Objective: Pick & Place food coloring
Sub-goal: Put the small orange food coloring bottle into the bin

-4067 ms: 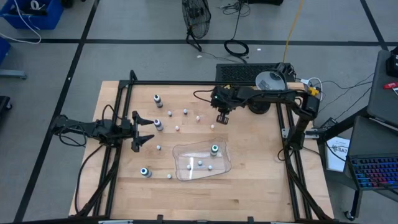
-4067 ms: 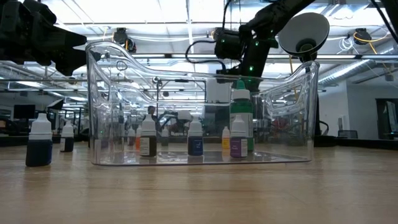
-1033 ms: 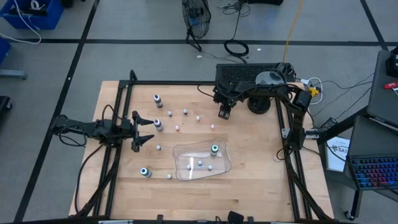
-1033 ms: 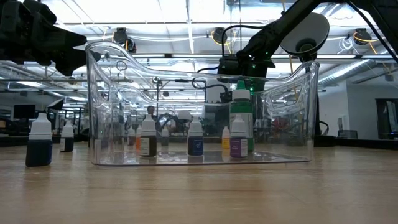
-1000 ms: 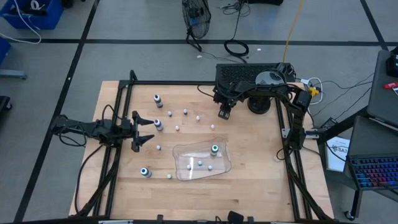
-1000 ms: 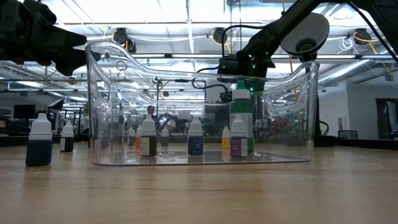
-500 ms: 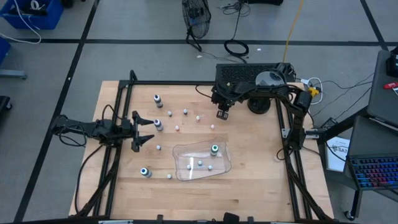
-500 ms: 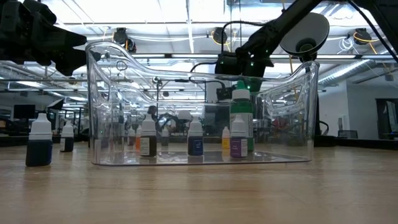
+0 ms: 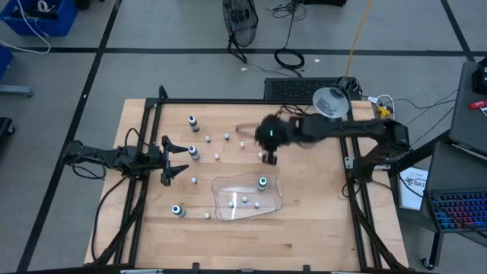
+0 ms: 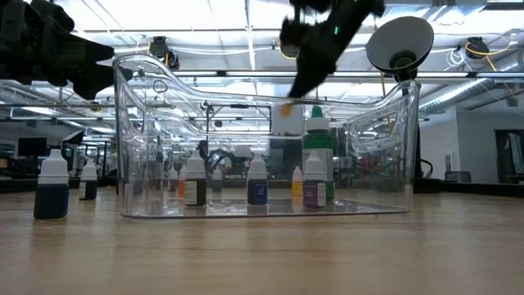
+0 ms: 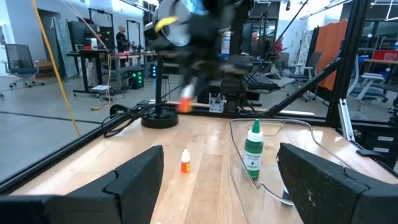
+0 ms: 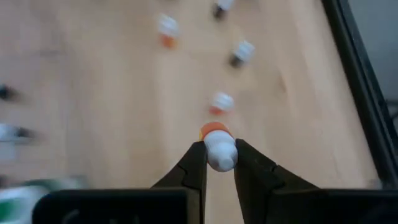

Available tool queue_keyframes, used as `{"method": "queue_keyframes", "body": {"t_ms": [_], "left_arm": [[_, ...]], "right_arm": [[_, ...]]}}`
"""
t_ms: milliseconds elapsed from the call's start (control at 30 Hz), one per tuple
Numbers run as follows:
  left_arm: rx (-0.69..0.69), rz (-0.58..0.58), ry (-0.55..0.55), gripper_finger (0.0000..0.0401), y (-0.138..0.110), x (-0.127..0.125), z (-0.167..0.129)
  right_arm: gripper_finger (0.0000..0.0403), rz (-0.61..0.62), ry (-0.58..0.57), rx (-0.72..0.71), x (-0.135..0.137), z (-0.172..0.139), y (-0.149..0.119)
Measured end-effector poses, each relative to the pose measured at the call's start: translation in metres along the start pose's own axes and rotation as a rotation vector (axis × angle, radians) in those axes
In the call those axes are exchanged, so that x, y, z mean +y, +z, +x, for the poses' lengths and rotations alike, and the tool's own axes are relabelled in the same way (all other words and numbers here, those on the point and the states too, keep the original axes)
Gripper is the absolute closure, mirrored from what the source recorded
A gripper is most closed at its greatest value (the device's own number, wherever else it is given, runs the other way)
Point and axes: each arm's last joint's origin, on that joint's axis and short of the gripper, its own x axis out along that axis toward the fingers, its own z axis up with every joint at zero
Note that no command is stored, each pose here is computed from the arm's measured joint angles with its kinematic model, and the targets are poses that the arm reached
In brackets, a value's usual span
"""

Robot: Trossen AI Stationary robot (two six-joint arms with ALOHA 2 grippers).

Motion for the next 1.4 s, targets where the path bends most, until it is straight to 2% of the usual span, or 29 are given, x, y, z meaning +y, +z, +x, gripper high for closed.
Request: {"method": "queue_keyframes", "body": {"t_ms": [167, 300, 467, 600, 767, 933, 1133, 1400], "left_arm": [[0.000, 0.000, 0.000, 0.0091, 0.000, 0.000, 0.000], [0.000, 0.000, 0.000, 0.0091, 0.000, 0.000, 0.000], [-0.001, 0.000, 0.000, 0.0091, 0.000, 0.000, 0.000], [-0.001, 0.000, 0.000, 0.0091, 0.000, 0.000, 0.000], [-0.001, 0.000, 0.000, 0.0091, 0.000, 0.000, 0.000], [-0.001, 0.000, 0.000, 0.0091, 0.000, 0.000, 0.000], [-0.001, 0.000, 0.000, 0.0091, 0.000, 0.000, 0.000], [-0.001, 0.000, 0.000, 0.0091, 0.000, 0.000, 0.000]], "right_arm": [[0.0360, -0.116, -0.007, -0.096, 0.066, -0.028, 0.032], [0.0360, -0.170, 0.021, -0.122, 0.103, -0.042, 0.067], [0.0360, -0.191, 0.040, -0.108, 0.125, -0.043, 0.110], [0.0360, -0.168, 0.038, -0.035, 0.132, -0.025, 0.126], [0.0360, -0.153, 0.021, 0.131, 0.143, 0.023, 0.112], [0.0360, -0.117, 0.081, 0.268, 0.156, 0.065, 0.091], [0.0360, -0.085, 0.086, 0.344, 0.161, 0.096, 0.065], [0.0360, -0.046, 0.165, 0.454, 0.163, 0.123, 0.033]]}}
